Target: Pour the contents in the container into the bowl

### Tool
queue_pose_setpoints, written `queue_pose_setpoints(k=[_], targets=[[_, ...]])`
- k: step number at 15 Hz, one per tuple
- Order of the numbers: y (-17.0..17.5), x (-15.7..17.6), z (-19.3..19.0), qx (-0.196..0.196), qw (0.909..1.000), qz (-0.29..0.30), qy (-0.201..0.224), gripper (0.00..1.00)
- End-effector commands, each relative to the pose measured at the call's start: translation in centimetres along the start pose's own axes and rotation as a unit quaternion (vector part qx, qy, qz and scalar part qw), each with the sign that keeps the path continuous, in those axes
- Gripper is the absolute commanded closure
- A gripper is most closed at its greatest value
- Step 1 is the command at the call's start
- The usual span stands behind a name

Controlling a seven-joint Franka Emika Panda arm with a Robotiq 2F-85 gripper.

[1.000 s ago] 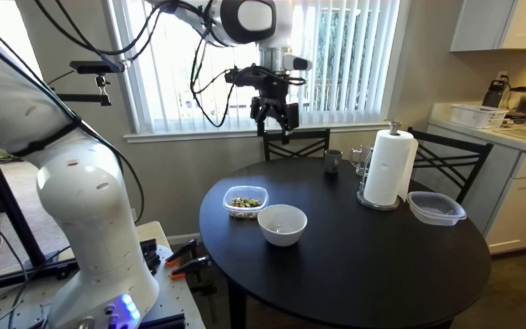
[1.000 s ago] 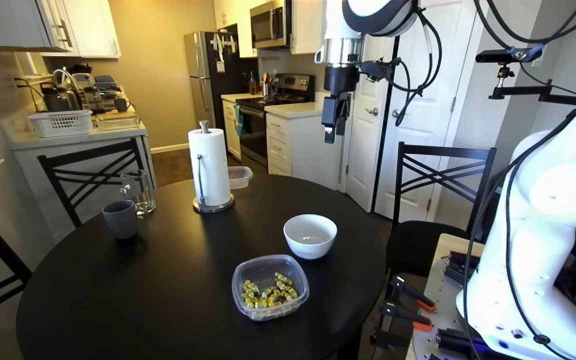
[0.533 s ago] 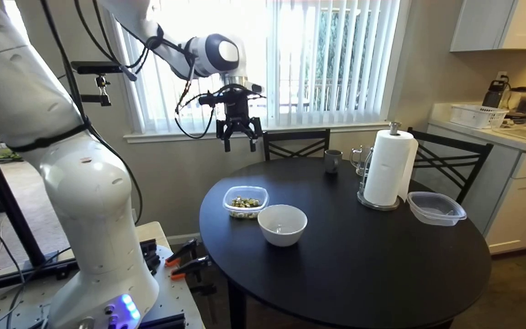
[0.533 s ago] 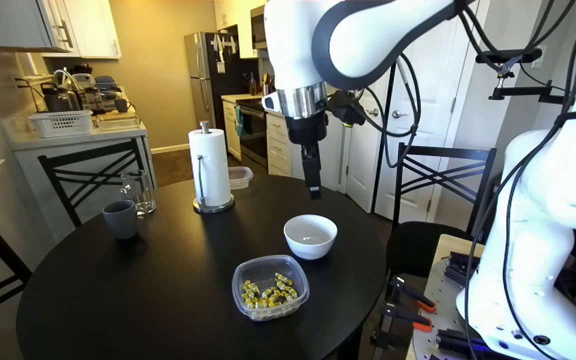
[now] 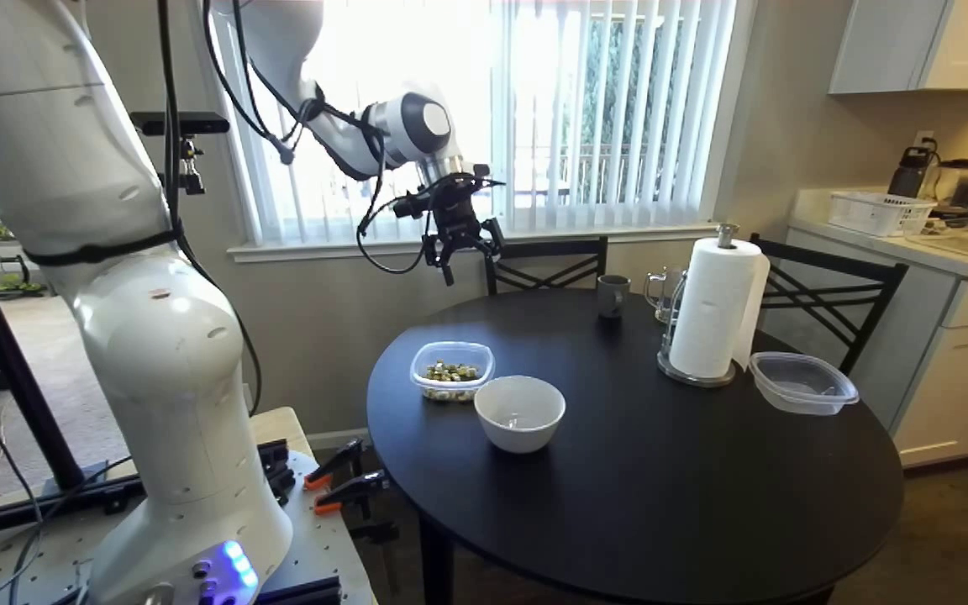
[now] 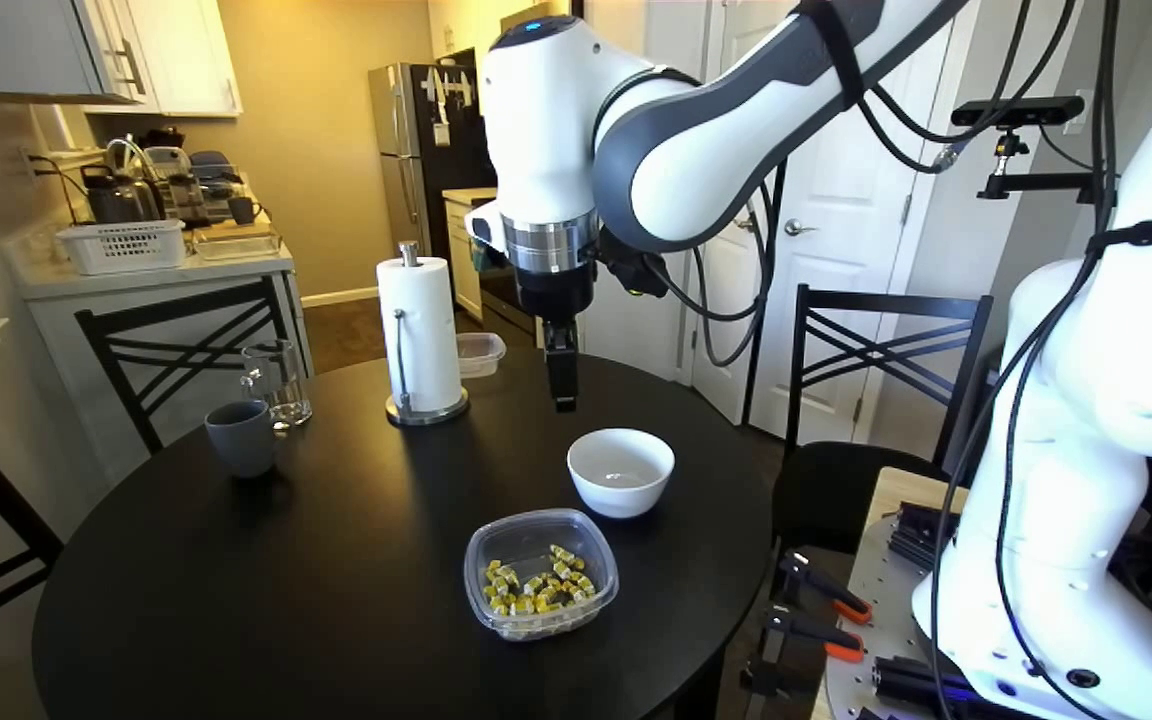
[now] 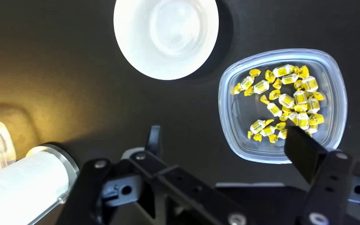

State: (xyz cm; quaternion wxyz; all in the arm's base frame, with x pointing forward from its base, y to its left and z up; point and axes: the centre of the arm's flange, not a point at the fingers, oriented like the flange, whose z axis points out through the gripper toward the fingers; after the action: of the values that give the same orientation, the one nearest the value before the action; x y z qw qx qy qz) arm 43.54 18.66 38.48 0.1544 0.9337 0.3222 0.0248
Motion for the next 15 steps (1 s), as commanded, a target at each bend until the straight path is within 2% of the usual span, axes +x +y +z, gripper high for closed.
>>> queue_pose_setpoints(k=[1, 5, 8, 11, 13, 15], targets=[[0.0, 0.0, 0.0, 0.0, 1.0, 0.0, 0.001, 0.0], [0.0, 0.1, -0.1, 0.0, 1.0, 0.0, 0.001, 0.0], [2.5, 3.7, 4.9, 0.024, 0.9986, -0.012, -0.045, 0.0], [3.9, 5.7, 10.1, 0.062, 0.9937, -0.033, -0.088, 0.0], [4.3, 6.7, 12.7, 0.082, 0.9887, -0.067, -0.106, 0.0], [3.3, 7.6, 13.7, 0.095, 0.9816, -0.122, -0.112, 0.0]])
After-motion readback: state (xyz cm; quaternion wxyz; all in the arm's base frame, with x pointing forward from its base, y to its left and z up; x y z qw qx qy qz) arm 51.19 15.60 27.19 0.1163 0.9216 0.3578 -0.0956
